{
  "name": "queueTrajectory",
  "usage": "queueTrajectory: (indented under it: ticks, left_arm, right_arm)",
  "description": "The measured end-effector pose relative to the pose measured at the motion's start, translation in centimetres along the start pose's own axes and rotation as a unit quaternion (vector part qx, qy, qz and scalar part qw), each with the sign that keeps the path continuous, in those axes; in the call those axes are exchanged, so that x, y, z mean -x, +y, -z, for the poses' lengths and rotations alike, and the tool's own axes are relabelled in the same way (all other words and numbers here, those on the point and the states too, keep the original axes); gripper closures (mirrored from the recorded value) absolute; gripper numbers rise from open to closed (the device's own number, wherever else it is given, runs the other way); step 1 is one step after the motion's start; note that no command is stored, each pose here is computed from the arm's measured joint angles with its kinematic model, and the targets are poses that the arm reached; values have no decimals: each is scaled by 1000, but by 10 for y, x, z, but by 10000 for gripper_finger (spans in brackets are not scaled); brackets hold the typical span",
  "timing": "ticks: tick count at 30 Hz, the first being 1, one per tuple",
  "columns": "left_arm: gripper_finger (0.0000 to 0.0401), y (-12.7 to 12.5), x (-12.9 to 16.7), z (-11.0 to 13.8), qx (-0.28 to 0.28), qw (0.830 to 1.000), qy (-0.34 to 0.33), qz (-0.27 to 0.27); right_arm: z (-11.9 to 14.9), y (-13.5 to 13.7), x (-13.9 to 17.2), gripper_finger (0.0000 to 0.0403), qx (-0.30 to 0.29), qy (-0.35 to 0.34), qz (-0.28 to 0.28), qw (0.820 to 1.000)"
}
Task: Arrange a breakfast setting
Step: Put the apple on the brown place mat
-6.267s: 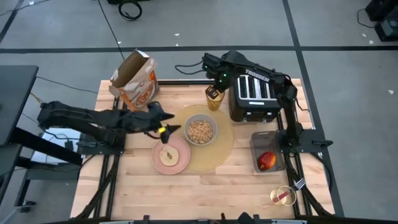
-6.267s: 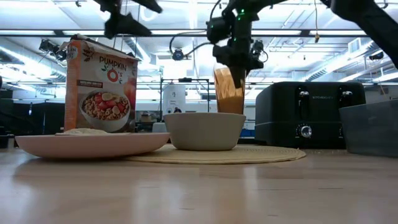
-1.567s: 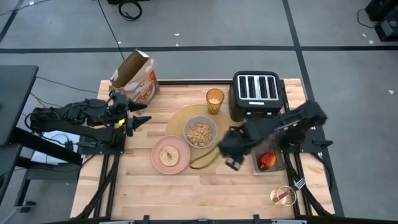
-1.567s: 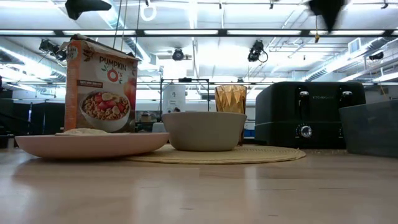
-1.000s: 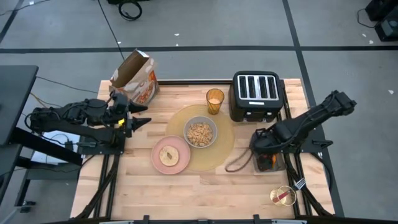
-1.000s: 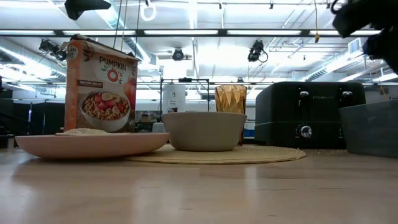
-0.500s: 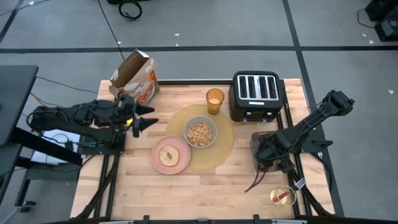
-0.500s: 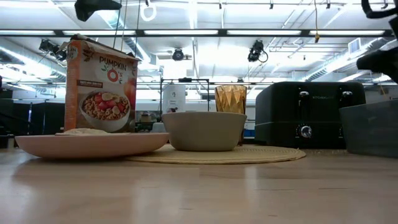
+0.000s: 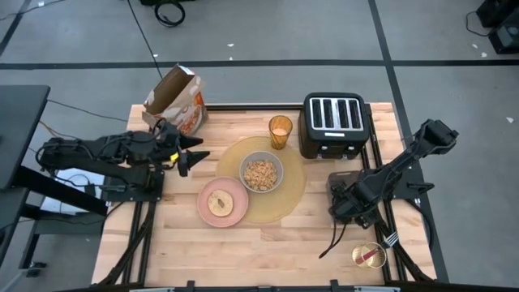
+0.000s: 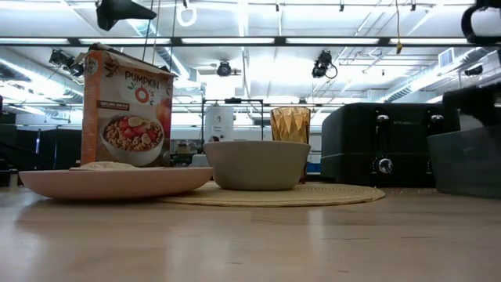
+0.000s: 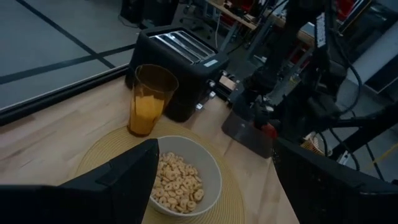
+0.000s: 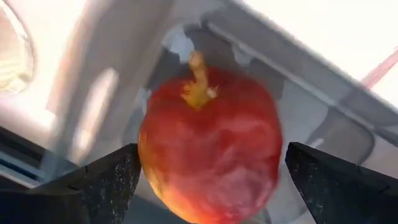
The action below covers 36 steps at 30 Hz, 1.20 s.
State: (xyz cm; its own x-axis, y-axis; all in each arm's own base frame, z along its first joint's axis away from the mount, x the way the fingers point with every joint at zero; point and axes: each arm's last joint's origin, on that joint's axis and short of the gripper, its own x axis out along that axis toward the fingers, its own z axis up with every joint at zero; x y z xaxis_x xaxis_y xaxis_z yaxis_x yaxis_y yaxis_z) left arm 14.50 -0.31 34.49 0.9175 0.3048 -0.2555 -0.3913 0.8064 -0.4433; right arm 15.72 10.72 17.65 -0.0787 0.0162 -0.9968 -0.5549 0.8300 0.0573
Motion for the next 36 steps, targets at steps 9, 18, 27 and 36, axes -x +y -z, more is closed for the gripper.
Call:
queueTrajectory:
  ticks: [9, 18, 27, 36]
  left_arm:
    - [83, 0, 0, -1, 2, 1000, -4, 1]
    - [83, 0, 0, -1, -7, 1000, -4, 1]
    - [83, -1, 0, -1, -14, 1000, -6, 1]
    - [83, -24, -13, -14, -43, 992, -76, 93]
  right_arm:
    - [-15, -2, -29, 9, -12, 76, 5, 997]
    - [-10, -2, -21, 71, -47, 49, 6, 998]
    - [9, 1, 20, 78, -100, 46, 8, 994]
    - [8, -3, 108, 78, -188, -97, 39, 977]
